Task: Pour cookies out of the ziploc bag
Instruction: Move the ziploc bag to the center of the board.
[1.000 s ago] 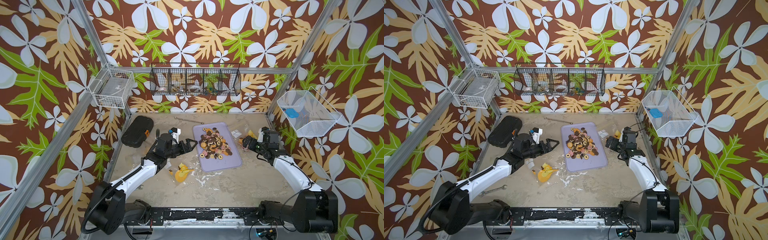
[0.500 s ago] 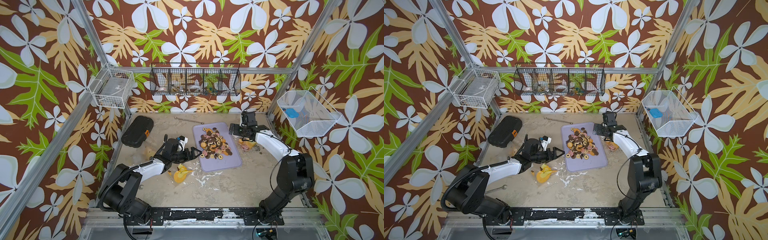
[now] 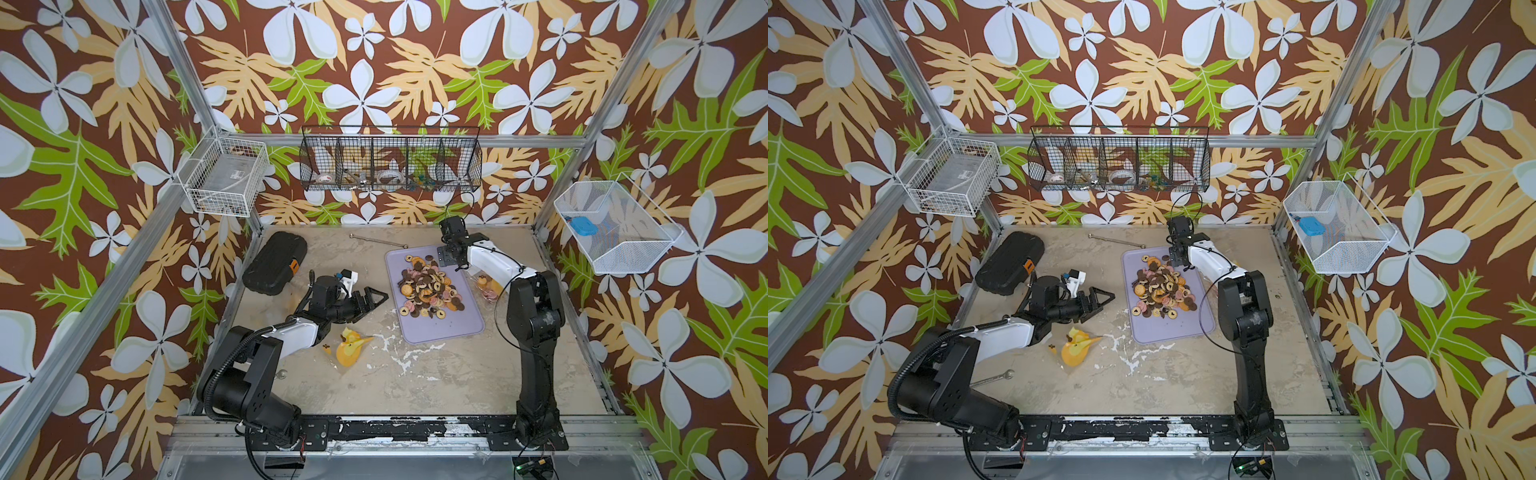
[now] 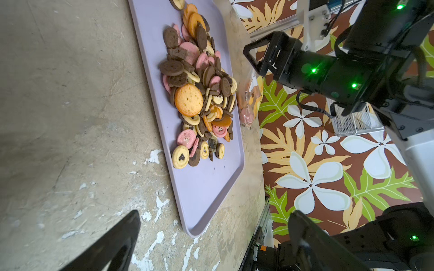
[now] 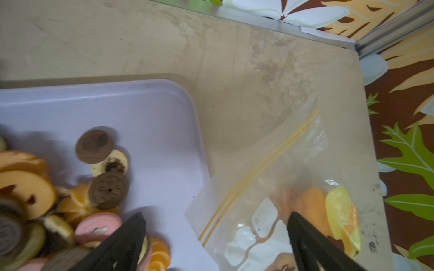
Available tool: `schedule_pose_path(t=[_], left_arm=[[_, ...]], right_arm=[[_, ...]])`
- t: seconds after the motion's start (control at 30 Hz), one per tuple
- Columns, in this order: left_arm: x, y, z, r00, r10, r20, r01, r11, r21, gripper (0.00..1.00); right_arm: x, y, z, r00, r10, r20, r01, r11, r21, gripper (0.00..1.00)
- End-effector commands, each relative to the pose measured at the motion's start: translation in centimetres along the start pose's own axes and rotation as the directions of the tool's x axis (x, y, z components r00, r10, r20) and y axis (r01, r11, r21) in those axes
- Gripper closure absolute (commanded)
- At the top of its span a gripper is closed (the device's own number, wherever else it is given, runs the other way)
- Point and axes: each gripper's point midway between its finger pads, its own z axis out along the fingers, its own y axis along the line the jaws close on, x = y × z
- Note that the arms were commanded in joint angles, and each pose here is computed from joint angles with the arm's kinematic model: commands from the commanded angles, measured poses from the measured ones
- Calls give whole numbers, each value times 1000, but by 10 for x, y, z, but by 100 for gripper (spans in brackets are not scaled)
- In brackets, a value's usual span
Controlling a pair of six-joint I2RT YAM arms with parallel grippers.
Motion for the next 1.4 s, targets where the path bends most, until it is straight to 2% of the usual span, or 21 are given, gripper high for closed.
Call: schedule_pose_path(t=[0.0,0.13,0.3,0.47,0.57,0.83,1.1,1.37], left_arm=[[-4,-7,-1,1000,17,10,-17,999,35,0],[-7,-7,-3,1000,10,21,-11,999,42,0],[-8,-7,-5,1000,9,27,-10,999,43,0],[-8,-8,-5,1000,12,29,-14,999,44,0],[-9,-8,-6,999,13,32,-14,999,44,0],[-9,-10,-8,999,12,42,-14,999,52,0],[-9,-13,-10,999,14,50,-17,998,63,0],[-10,-16,-12,998,25,63,-29,997,67,0]], right_arm=[[2,-13,3,1000,-31,-6,31,996,80,18],[6,-15,7,1000,-27,-10,27,997,79,31],[16,-16,13,999,-8,-39,9,999,39,38],[24,-23,18,998,21,-55,-21,1000,-1,57],[29,-22,16,998,30,-62,-32,999,-28,73],[50,-26,1,997,39,-61,-43,998,-53,100],[78,-36,-24,997,57,-60,-62,994,-93,100],[138,-31,-61,987,117,-109,-139,964,-226,100]])
